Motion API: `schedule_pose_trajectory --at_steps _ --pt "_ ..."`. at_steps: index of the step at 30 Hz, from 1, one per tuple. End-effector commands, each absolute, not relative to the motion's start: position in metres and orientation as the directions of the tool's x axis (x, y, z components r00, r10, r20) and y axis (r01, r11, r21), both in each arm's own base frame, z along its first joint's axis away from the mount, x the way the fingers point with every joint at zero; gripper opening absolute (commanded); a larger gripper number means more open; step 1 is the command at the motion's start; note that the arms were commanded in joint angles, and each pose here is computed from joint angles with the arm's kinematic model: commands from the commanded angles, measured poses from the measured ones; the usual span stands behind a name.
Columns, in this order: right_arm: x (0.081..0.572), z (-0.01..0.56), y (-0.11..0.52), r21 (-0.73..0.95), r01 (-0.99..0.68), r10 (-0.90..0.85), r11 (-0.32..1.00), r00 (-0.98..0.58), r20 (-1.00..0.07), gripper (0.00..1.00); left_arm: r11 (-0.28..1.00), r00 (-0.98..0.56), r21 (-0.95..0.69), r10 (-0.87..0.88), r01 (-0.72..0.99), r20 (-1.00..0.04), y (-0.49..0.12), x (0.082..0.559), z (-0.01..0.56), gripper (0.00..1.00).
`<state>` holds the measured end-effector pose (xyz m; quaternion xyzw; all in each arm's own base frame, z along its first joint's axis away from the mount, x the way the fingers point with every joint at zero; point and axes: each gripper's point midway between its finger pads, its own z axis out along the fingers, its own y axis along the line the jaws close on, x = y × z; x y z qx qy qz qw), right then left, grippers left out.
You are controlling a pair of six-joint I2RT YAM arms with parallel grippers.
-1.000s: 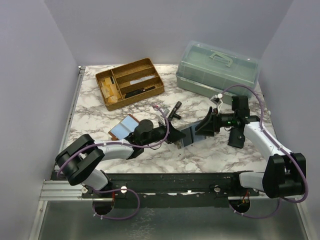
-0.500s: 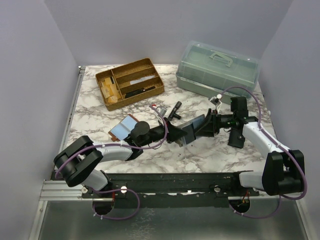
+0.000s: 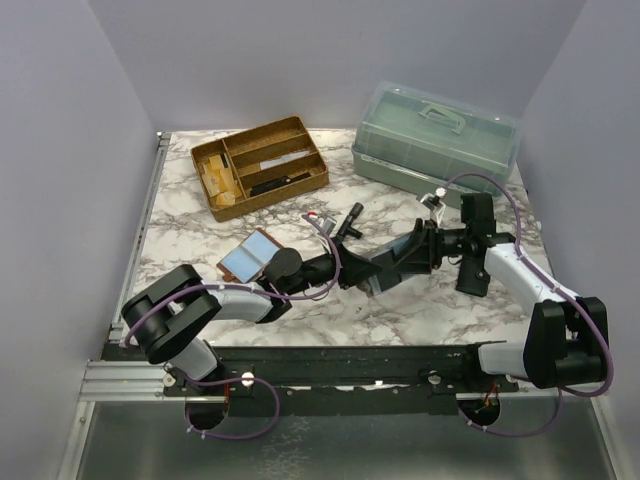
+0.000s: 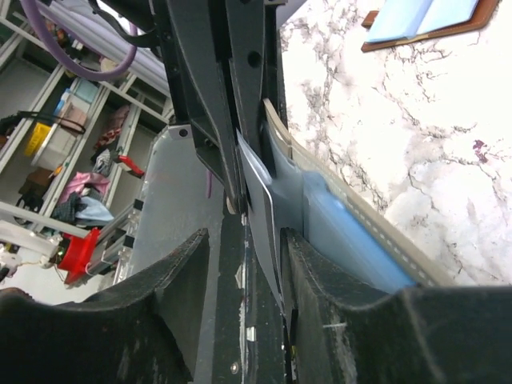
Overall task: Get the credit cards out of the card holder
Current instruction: Remove the credit card from the card holder.
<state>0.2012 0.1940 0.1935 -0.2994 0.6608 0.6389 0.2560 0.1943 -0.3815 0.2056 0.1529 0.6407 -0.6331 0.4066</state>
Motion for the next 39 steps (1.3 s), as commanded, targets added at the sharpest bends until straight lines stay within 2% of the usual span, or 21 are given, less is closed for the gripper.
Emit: schedule_pose_trajectory --at_steps 1,4,9,10,21,39 --pt "0.194 0.202 0.193 0.681 -0.729 -0.06 -0.067 -0.679 -0.732 0.43 0.046 -0.605 -0.659 -0.354 0.751 -0.713 -0.392 0.183 0.231 0.0" --pt "0.192 0.204 0.193 0.684 -0.725 -0.06 -0.077 -0.682 -0.729 0.32 0.049 -0.602 -0.658 -0.357 0.752 -0.714 -0.392 0.185 0.231 0.0" --pt "0.192 0.208 0.193 0.69 -0.717 -0.061 -0.1 -0.688 -0.724 0.02 0.048 -0.603 -0.66 -0.361 0.749 -0.711 -0.39 0.183 0.232 0.0" --pt "0.193 0.208 0.193 0.689 -0.718 -0.06 -0.101 -0.687 -0.724 0.0 0.05 -0.604 -0.662 -0.362 0.748 -0.71 -0.389 0.182 0.232 0.0" --pt "0.189 0.215 0.193 0.656 -0.747 -0.057 -0.112 -0.654 -0.754 0.0 0.004 -0.672 -0.719 -0.353 0.695 -0.651 -0.382 0.179 0.236 0.0" --pt "0.193 0.214 0.193 0.584 -0.81 -0.054 -0.061 -0.581 -0.812 0.0 0.097 -0.696 -0.785 -0.405 0.612 -0.593 -0.371 0.192 0.238 0.0"
